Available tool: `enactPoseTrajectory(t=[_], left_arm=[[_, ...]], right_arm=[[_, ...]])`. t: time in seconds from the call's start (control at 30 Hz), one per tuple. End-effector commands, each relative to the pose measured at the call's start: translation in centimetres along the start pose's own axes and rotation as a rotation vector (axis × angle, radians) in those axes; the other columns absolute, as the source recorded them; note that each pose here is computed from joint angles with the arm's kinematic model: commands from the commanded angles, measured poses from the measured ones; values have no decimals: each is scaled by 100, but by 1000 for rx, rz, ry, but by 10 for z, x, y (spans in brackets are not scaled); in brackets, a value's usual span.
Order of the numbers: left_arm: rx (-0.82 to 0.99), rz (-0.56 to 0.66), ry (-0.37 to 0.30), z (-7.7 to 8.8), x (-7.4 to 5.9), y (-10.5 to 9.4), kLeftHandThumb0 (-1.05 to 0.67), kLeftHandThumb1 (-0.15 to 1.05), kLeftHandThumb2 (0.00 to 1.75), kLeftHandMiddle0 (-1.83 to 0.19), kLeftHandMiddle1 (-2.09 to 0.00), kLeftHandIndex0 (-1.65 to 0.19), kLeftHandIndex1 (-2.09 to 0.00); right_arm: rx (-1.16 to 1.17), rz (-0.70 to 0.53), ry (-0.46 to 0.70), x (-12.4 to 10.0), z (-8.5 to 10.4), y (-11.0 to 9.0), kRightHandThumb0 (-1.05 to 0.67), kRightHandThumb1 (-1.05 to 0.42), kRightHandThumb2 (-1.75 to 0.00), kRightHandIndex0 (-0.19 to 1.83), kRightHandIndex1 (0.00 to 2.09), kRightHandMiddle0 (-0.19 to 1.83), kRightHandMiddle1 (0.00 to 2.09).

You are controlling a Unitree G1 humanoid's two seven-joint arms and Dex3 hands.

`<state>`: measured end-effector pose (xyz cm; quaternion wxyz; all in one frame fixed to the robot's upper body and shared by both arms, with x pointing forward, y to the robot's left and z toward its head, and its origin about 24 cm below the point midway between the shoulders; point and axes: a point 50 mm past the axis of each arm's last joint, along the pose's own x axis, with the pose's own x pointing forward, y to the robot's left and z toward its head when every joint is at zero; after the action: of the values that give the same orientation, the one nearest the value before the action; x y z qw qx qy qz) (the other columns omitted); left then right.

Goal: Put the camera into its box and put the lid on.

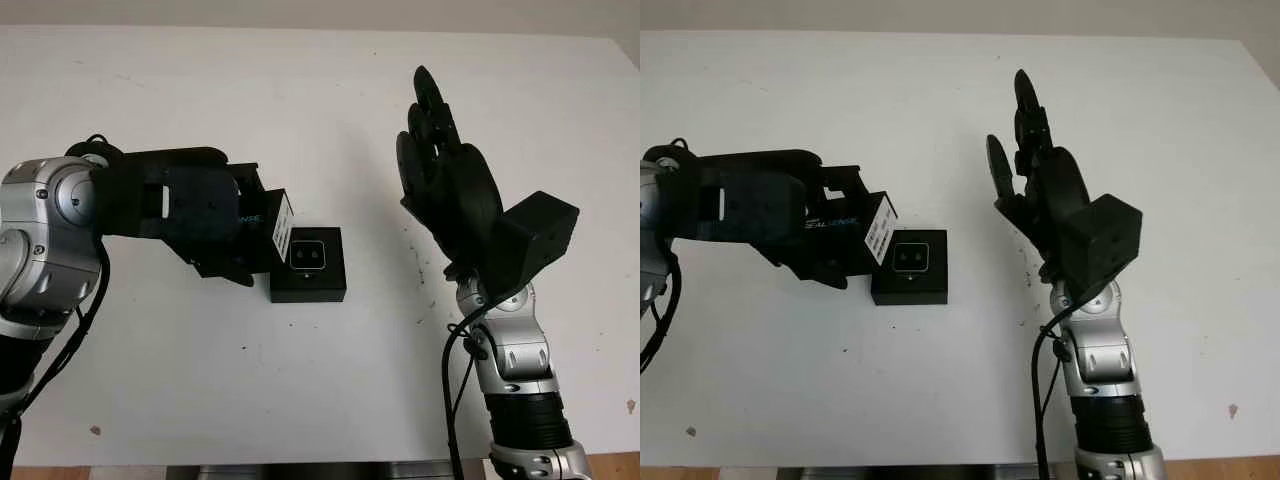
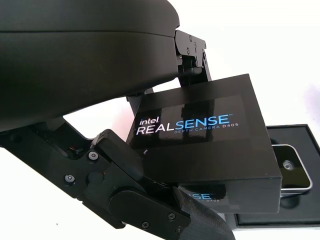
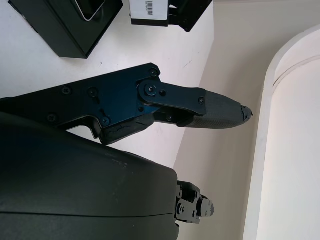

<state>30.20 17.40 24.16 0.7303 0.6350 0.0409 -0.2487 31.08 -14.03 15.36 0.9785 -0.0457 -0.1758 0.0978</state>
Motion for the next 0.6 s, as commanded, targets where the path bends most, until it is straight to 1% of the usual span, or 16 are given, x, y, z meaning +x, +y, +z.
enactPoseTrajectory(t=[0.0,0.03,0.1,0.13,0.27,0.33,0.43,0.5,0.57], left_arm=[[50,26,-13,7,0,1,-36,105,42,-89,-209,-54,-209],[61,30,-9,7,1,-1,-37,105,43,-81,-209,-53,-206],[74,36,3,9,3,-4,-38,105,43,-79,-209,-56,-206],[79,40,9,10,3,-5,-38,105,44,-93,-209,-62,-208],[111,77,32,15,6,-10,-36,105,43,-108,-209,-59,-209],[108,85,24,16,8,-12,-36,105,43,-109,-209,-55,-209],[101,111,-5,17,12,-15,-35,105,42,-99,-209,-49,-209],[75,121,-15,18,15,-16,-35,105,43,-104,-209,-59,-209],[54,125,-26,18,17,-17,-34,105,43,-106,-209,-64,-209]], right_arm=[[4,-4,-15,-1,2,1,-73,-105,-56,-15,4,-14,13],[5,-3,-17,-1,2,1,-72,-105,-56,-15,4,-14,13],[4,-2,-20,-1,2,2,-70,-105,-56,-15,4,-14,14],[2,-2,-20,-1,2,2,-71,-105,-56,-15,4,-15,14],[-12,-2,-8,0,0,2,-73,-105,-57,-16,4,-18,12],[-13,-2,-10,0,0,2,-74,-105,-56,-17,4,-18,12],[-20,-2,-12,1,0,3,-74,-105,-57,-17,4,-18,12],[-27,-6,-14,1,1,4,-74,-105,-56,-17,4,-17,12],[-33,-9,-14,2,1,5,-74,-105,-56,-16,5,-17,12]])
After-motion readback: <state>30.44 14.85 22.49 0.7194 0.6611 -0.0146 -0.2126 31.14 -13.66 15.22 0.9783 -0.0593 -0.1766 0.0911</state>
